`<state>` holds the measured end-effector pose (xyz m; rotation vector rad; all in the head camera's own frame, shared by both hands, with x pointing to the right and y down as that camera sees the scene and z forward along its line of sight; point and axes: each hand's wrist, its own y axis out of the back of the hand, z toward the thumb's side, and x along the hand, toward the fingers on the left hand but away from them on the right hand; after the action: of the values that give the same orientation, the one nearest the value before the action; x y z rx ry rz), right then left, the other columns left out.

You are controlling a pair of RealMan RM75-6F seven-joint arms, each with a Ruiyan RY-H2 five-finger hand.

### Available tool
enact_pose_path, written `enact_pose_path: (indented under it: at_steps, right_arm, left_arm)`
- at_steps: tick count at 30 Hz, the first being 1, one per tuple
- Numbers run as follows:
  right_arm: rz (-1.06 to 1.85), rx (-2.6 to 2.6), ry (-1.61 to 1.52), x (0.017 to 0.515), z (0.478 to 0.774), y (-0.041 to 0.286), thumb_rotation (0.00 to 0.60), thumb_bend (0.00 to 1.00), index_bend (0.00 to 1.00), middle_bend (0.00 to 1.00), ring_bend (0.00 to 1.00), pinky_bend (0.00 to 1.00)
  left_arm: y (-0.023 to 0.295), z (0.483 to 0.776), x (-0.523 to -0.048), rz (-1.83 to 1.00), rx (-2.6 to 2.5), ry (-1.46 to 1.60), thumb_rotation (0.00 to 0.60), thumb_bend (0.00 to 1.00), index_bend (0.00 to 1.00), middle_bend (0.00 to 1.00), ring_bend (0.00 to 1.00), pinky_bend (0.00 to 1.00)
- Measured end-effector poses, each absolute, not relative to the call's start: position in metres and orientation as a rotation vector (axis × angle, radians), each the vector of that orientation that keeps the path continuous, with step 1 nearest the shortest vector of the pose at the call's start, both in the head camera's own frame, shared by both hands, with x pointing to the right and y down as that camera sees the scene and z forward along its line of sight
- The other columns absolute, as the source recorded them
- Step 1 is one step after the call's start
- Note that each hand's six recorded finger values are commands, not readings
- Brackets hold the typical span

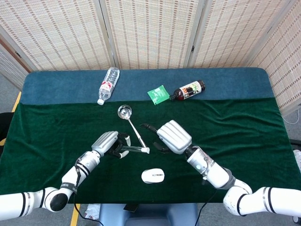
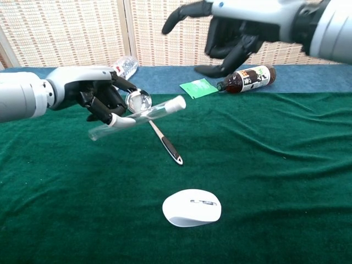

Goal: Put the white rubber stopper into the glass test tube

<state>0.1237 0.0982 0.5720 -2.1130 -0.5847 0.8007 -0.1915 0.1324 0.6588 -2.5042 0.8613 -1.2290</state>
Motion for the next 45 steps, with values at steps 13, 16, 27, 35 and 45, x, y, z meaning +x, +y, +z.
enact_pose_path:
  at_steps: [13, 16, 27, 35, 45]
  right_arm:
    - [0.988, -1.965, -0.694, 0.211, 0.563, 0.085, 0.59, 0.46, 0.16, 1.0, 1.0, 1.0]
    - [1.034, -1.946, -0.712, 0.23, 0.566, 0.086, 0.589, 0.46, 0.16, 1.0, 1.0, 1.0]
    - [1.184, -1.898, -0.765, 0.288, 0.577, 0.094, 0.59, 0.46, 0.16, 1.0, 1.0, 1.0]
    - [1.24, -1.876, -0.788, 0.308, 0.578, 0.097, 0.589, 0.46, 0.16, 1.0, 1.0, 1.0]
    - [1.338, -1.794, -0.808, 0.345, 0.571, 0.104, 0.591, 0.46, 0.15, 0.89, 1.0, 1.0]
  left_arm:
    - [0.13, 0.696, -0.214, -1.38, -1.997, 0.636, 0.6, 0.53, 0.68, 0.88, 0.84, 0.85]
    - [0.131, 0.71, -0.219, -1.42, -1.937, 0.611, 0.6, 0.53, 0.68, 0.88, 0.83, 0.85]
    - [0.136, 0.735, -0.245, -1.524, -1.931, 0.632, 0.6, 0.52, 0.57, 0.88, 0.83, 0.85]
    - [0.138, 0.737, -0.255, -1.553, -1.955, 0.634, 0.6, 0.52, 0.44, 0.88, 0.83, 0.85]
    - [0.137, 0.713, -0.274, -1.541, -1.963, 0.691, 0.6, 0.52, 0.3, 0.77, 0.71, 0.84]
